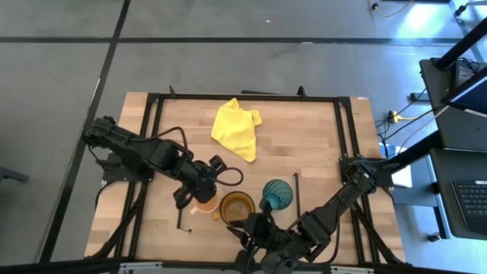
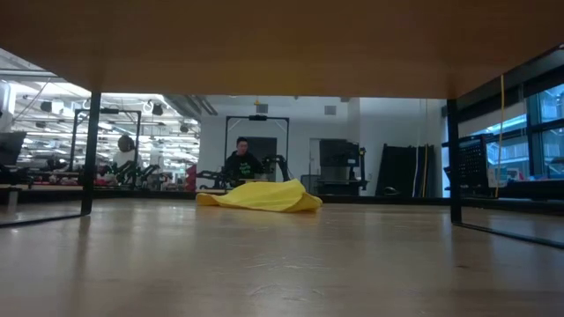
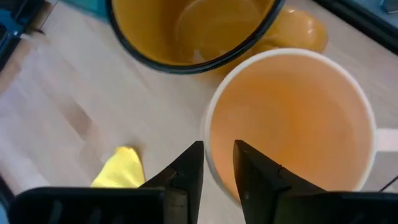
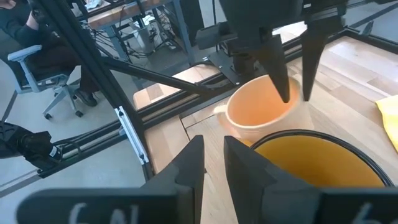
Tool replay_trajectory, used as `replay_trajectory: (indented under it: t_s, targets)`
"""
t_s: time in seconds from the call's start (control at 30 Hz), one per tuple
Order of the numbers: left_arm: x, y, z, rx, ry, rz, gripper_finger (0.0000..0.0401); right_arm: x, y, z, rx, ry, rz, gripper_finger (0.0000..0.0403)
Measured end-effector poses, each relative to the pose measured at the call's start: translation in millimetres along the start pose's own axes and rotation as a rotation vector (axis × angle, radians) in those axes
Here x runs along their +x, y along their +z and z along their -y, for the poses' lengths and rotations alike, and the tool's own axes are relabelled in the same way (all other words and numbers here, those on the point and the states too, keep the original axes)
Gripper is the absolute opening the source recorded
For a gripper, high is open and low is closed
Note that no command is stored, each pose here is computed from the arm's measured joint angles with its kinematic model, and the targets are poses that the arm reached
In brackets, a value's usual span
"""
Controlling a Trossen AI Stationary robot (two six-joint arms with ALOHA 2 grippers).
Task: Stack small to large cups/mugs on shelf
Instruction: Put the light orange mug on the shelf
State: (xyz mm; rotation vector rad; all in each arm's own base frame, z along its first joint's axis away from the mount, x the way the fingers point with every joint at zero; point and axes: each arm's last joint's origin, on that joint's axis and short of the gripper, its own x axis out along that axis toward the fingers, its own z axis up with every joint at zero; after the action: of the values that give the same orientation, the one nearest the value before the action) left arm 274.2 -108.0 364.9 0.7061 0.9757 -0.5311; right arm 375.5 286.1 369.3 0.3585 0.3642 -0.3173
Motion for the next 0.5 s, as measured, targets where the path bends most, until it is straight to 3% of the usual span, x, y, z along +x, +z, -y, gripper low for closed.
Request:
replay_trajectory:
  t_s: [0.23, 0.5]
  targets:
    - [1, -6, -5, -0.074, -0.002, -0.029, 0.0082, 0, 0, 0, 0.0, 0.0, 0.0, 0.0065]
    - [0, -16, -4, -0.207, -0.074, -0.102, 0.0043, 0, 0, 0, -0.021, -0.006, 0.006, 0.0065]
